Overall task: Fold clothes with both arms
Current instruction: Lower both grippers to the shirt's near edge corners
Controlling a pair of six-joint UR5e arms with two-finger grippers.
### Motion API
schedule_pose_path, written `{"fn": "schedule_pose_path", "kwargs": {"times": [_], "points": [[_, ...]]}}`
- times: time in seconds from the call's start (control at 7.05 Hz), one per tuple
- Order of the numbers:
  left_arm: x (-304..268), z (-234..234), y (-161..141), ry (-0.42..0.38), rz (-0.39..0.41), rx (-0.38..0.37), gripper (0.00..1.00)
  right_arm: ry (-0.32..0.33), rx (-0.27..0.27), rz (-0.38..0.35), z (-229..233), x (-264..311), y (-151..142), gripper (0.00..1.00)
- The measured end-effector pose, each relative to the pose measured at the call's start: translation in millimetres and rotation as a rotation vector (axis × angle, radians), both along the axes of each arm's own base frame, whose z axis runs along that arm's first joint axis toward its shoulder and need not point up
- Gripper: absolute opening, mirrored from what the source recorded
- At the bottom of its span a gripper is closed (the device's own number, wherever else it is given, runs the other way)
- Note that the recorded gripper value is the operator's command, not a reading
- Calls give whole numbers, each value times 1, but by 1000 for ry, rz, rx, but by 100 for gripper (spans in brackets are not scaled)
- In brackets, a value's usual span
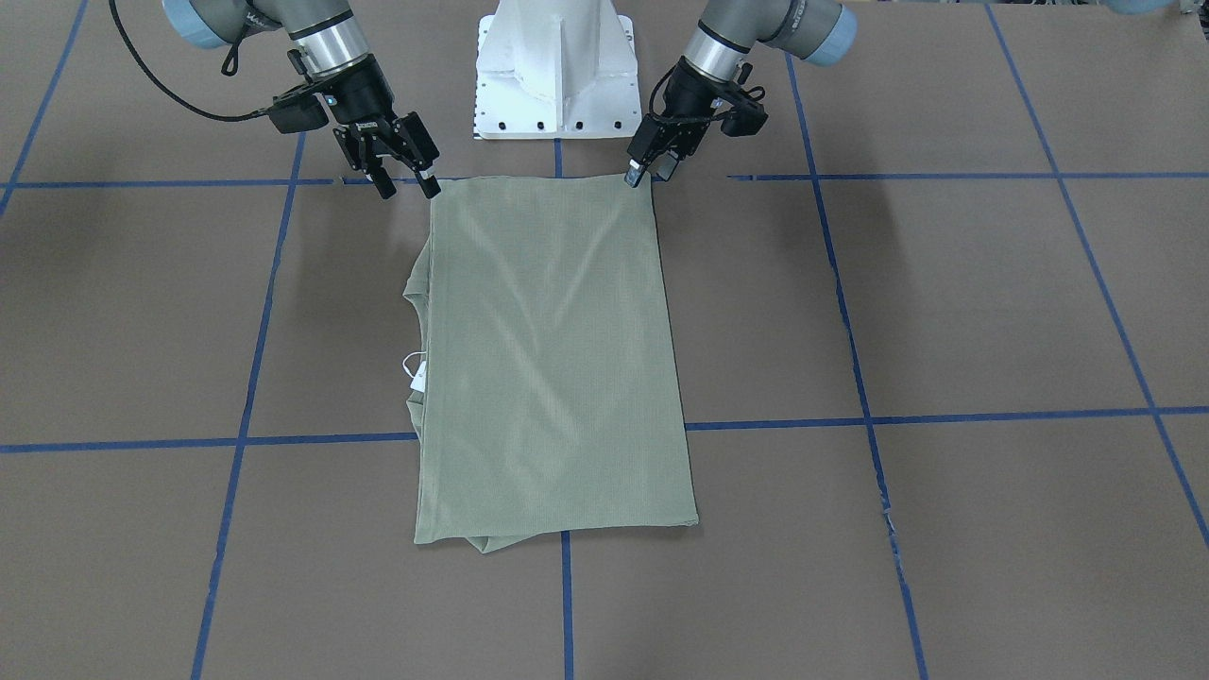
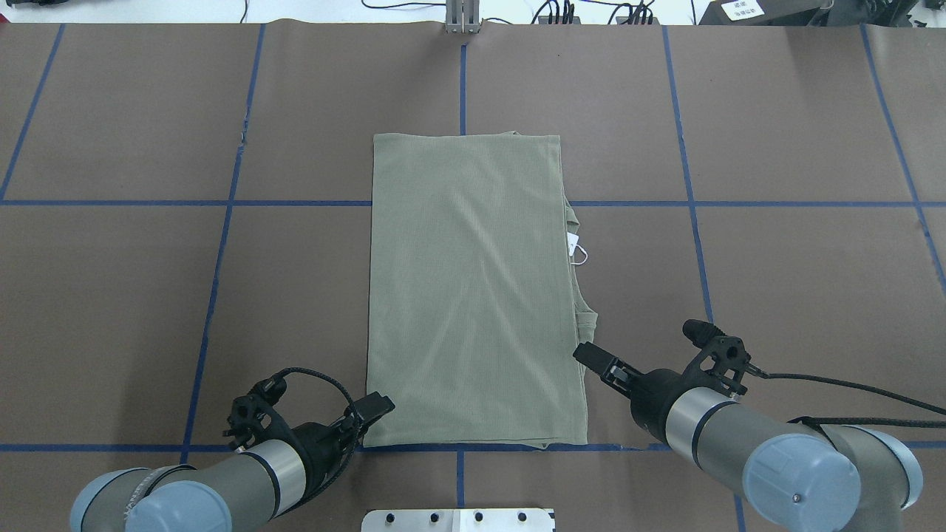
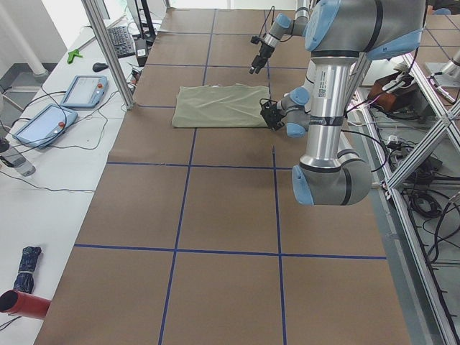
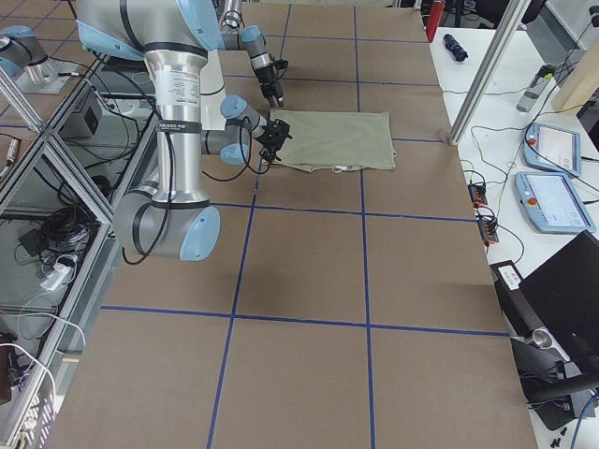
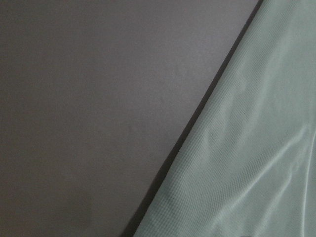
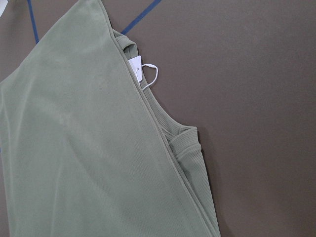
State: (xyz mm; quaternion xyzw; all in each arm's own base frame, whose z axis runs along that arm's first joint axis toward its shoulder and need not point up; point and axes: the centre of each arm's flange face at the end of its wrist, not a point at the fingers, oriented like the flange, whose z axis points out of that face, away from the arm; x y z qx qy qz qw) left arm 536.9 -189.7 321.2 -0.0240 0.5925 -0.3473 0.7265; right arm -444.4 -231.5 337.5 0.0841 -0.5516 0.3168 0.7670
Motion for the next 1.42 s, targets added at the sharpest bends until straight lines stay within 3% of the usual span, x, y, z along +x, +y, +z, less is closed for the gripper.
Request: {"fn": "schedule_pose_path", "kwargs": {"times": [0.14, 0.28, 0.43, 0.57, 0.71, 1.13, 1.42], "points": [[6, 1, 3, -4, 6, -1, 90, 0, 0, 1, 0, 0, 0, 100], [9, 2, 8, -6, 14, -1, 83, 0, 1, 2, 0, 0, 0, 100], [11, 2, 11, -6, 19, -1, 57, 1, 0, 2, 0, 0, 0, 100], [12, 1, 12, -3, 16, 1, 14, 1, 0, 2, 1, 0, 0, 100], [12, -1, 12, 2, 7, 3, 0, 2, 1, 5, 1, 0, 0, 100], [10, -9, 10, 16, -3, 15, 0, 1, -3, 17, 1, -3, -1, 100], [9, -12, 9, 21, -4, 19, 0, 43, -71, 37, -2, -20, 7, 100]]}}
